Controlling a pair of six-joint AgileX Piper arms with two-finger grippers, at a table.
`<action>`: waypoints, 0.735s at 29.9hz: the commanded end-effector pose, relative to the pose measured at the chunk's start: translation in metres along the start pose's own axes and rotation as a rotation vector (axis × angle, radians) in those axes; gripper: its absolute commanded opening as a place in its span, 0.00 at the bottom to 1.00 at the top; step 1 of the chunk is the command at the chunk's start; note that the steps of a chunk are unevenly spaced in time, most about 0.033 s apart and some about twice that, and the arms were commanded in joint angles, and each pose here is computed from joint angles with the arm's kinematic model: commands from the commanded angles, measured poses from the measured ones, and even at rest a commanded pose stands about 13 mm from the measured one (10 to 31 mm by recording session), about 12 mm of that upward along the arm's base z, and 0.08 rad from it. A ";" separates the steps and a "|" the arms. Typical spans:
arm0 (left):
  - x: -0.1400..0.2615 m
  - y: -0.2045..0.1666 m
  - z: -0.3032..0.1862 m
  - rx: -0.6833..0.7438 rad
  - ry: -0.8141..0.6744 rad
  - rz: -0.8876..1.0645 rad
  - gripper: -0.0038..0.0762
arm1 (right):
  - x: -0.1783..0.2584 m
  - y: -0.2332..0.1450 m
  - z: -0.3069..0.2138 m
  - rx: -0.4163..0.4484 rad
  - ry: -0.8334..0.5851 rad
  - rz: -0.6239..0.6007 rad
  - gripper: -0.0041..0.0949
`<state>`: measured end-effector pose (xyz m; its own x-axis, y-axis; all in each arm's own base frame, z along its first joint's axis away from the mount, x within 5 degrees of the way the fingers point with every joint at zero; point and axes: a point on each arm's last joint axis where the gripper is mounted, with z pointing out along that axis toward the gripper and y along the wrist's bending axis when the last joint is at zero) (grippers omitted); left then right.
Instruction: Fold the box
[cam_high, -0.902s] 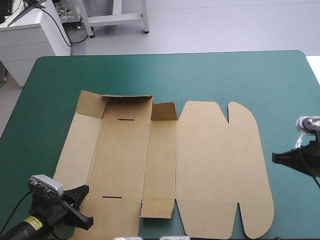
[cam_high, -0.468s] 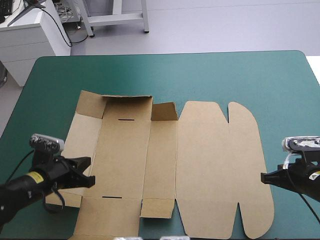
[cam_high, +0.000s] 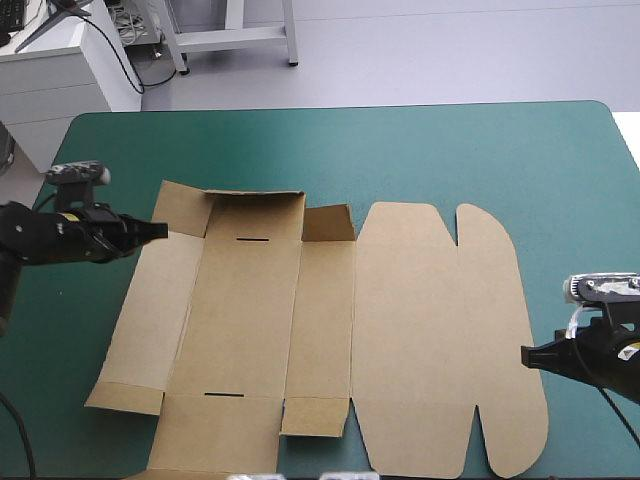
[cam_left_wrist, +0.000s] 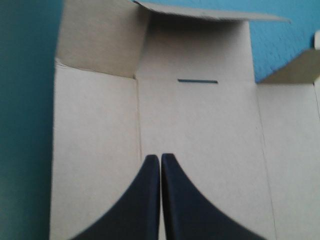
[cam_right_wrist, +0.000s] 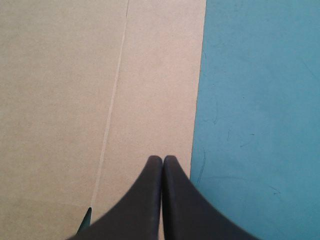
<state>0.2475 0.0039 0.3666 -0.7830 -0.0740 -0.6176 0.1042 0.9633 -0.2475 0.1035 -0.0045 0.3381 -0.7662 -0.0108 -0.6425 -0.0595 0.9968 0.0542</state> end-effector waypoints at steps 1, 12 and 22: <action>-0.025 0.020 -0.022 0.034 -0.106 -0.075 0.04 | -0.008 0.001 -0.006 0.002 -0.061 -0.009 0.02; -0.001 0.109 -0.067 -0.111 -0.107 -0.356 0.04 | -0.009 0.002 -0.005 -0.002 -0.075 -0.026 0.02; 0.001 0.117 -0.072 -0.137 -0.135 -0.391 0.04 | -0.009 0.005 -0.005 -0.023 -0.073 -0.051 0.02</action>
<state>0.2170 0.1394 0.3717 -0.7137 -0.4630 -0.5256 -0.2953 0.8793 -0.3736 0.1041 0.0006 0.3385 -0.7596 -0.0542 -0.6481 -0.1128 0.9924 0.0491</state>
